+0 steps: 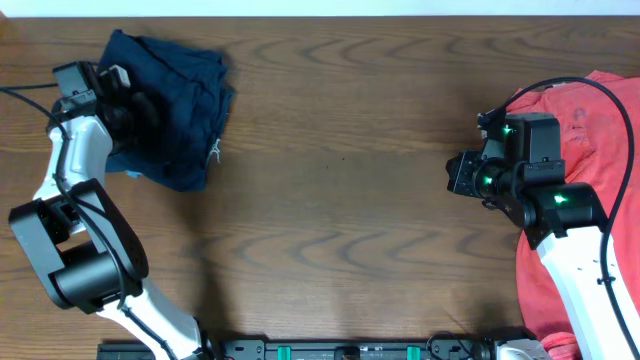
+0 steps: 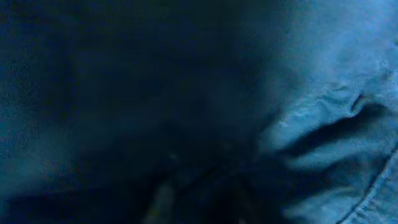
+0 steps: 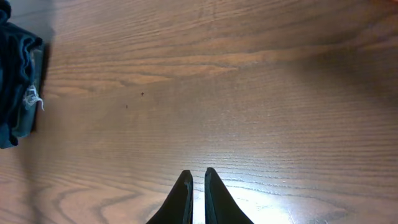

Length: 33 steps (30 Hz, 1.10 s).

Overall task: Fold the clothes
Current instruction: 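Carry the folded shorts left with left gripper onto the first stack, then release the shorts on the stack and pull the left gripper back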

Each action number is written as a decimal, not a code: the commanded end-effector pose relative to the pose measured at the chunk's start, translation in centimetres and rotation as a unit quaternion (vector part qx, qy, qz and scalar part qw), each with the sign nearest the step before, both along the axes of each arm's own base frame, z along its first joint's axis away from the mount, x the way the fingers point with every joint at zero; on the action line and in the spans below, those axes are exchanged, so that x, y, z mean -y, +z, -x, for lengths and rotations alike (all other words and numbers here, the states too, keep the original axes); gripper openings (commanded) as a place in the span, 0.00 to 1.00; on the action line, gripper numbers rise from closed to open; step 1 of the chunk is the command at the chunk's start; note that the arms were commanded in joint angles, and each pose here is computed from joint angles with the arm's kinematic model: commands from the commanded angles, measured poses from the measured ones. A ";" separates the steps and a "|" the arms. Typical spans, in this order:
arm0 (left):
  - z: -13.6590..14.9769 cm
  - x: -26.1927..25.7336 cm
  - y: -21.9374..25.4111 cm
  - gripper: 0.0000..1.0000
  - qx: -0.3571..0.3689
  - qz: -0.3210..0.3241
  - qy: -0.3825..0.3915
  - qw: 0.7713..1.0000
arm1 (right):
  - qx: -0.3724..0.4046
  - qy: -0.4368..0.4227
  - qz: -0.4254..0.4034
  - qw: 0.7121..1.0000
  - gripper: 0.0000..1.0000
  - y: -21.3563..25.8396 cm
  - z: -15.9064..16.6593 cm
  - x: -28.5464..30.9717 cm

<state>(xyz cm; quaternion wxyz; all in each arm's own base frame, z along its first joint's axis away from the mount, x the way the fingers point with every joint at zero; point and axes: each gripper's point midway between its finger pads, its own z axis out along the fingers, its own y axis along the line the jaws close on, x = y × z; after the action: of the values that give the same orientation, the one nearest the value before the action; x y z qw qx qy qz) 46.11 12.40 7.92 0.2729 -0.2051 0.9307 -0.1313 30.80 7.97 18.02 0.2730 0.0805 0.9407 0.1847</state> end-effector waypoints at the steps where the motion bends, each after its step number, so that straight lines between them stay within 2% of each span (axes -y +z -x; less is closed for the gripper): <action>1: 0.0 -0.8 1.1 0.51 0.009 -0.015 0.002 1.000 | 0.001 -0.013 0.000 1.000 0.06 0.2 -0.3 0.4; 3: 0.1 0.4 3.6 0.57 0.034 0.007 -0.013 0.999 | 0.001 -0.004 -0.010 1.000 0.05 0.4 -0.2 0.0; 6: 1.0 2.5 8.5 0.60 0.075 0.023 -0.036 0.996 | 0.023 0.045 -0.015 0.999 0.03 1.3 0.3 -1.2; 10: 3.7 5.4 14.9 0.62 0.122 -0.022 -0.092 0.988 | 0.063 0.075 -0.003 0.995 0.03 3.2 1.0 -2.0; 14: 7.5 9.1 20.6 0.68 0.176 -0.080 -0.167 0.967 | 0.116 0.082 0.008 0.990 0.06 6.0 2.5 -2.3; 18: 12.0 12.6 26.4 0.76 0.249 -0.136 -0.220 0.933 | 0.173 0.106 0.002 0.979 0.19 9.1 4.7 -3.1; 21: 16.2 14.1 29.1 0.83 0.278 -0.153 -0.226 0.921 | 0.200 0.112 0.008 0.973 0.36 10.4 6.7 -2.8; 22: 17.6 14.2 29.4 1.00 0.279 -0.160 -0.220 0.921 | 0.204 0.107 0.012 0.973 0.42 10.6 7.3 -2.4; 24: 19.7 14.0 29.7 0.98 0.275 -0.171 -0.208 0.923 | 0.207 0.102 0.016 0.973 0.54 10.9 8.3 -1.9; 26: 21.5 13.8 29.8 0.98 0.271 -0.182 -0.196 0.925 | 0.210 0.101 0.015 0.972 0.77 11.0 9.0 -1.7; 27: 22.2 13.8 29.8 0.98 0.270 -0.185 -0.193 0.925 | 0.210 0.101 0.015 0.972 0.96 11.0 9.3 -1.6; 28: 22.9 13.9 29.8 0.98 0.270 -0.185 -0.194 0.925 | 0.211 0.101 0.015 0.972 0.99 11.1 9.6 -1.5; 33: 25.0 14.4 28.9 0.98 0.252 -0.176 -0.198 0.931 | 0.203 0.103 0.015 0.974 0.99 10.7 10.1 -1.5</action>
<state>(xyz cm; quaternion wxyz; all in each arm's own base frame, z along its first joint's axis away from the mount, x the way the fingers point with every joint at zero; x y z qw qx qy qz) 21.44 -2.18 37.03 0.5037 0.0728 0.8576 -0.0735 20.90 9.46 28.59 0.4377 -0.0567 0.8713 0.2147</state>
